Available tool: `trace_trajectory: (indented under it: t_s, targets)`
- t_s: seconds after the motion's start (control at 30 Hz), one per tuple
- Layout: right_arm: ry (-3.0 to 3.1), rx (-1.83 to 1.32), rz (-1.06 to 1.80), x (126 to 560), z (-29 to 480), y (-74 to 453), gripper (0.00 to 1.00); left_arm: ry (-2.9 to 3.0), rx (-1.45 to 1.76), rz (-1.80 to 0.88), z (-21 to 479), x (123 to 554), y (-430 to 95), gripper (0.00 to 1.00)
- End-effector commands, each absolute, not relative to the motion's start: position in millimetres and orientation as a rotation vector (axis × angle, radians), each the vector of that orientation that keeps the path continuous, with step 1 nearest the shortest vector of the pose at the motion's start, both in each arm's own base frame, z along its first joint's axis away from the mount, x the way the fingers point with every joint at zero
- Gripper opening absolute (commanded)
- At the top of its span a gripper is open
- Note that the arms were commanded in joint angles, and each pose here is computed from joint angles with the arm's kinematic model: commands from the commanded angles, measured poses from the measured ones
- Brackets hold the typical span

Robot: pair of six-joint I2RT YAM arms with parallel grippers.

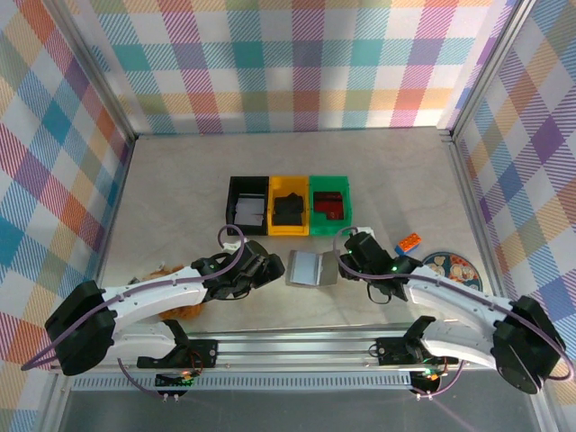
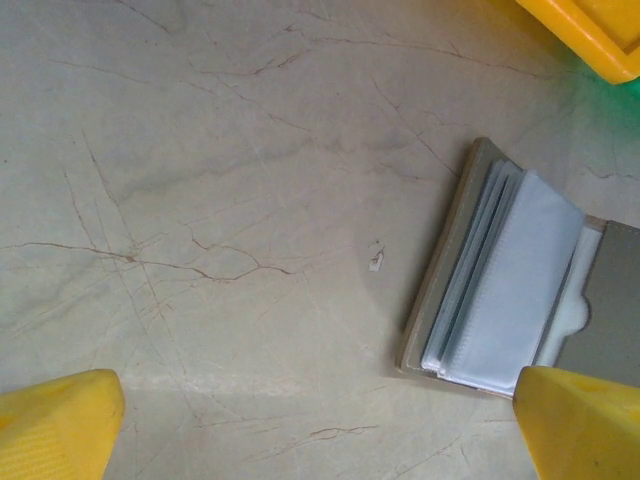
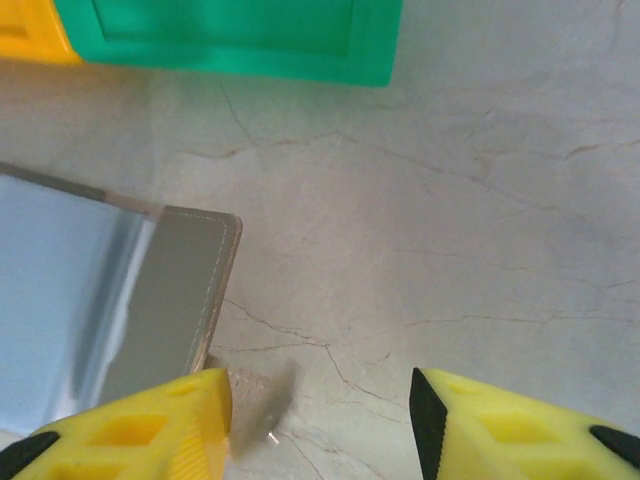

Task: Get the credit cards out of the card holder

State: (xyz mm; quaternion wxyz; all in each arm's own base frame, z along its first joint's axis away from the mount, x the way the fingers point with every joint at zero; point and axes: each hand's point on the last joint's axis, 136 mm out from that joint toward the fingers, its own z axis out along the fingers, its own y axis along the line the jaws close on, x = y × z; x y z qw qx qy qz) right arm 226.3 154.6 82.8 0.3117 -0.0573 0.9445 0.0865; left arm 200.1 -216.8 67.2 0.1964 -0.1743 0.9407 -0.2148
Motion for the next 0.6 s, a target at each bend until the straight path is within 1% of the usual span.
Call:
trace_trajectory:
  t_s: [0.0,0.1,0.17,0.27,0.4,0.47,0.57]
  targets:
    - [2.458,-0.111,0.249,226.4,111.4,150.1,0.54,2.623,-0.458,-0.582,74.2,199.3,-215.0,1.00]
    - [2.457,-0.092,0.274,225.7,124.7,151.7,0.56,2.620,-0.454,-0.581,75.0,200.0,-215.1,1.00]
    - [2.472,-0.075,0.262,225.9,130.0,151.0,0.61,2.619,-0.451,-0.583,75.8,200.2,-215.6,1.00]
    - [2.501,-0.050,0.266,226.6,139.3,154.3,0.64,2.615,-0.446,-0.584,77.5,200.7,-215.8,1.00]
    - [2.540,-0.041,0.383,225.5,154.1,180.4,0.65,2.604,-0.445,-0.576,80.4,201.7,-213.3,1.00]
    - [2.535,-0.072,0.380,224.6,161.0,192.7,0.63,2.596,-0.444,-0.569,82.0,202.1,-211.2,1.00]
    - [2.513,-0.085,0.382,223.3,178.4,207.9,0.62,2.586,-0.444,-0.550,83.9,201.6,-206.0,1.00]
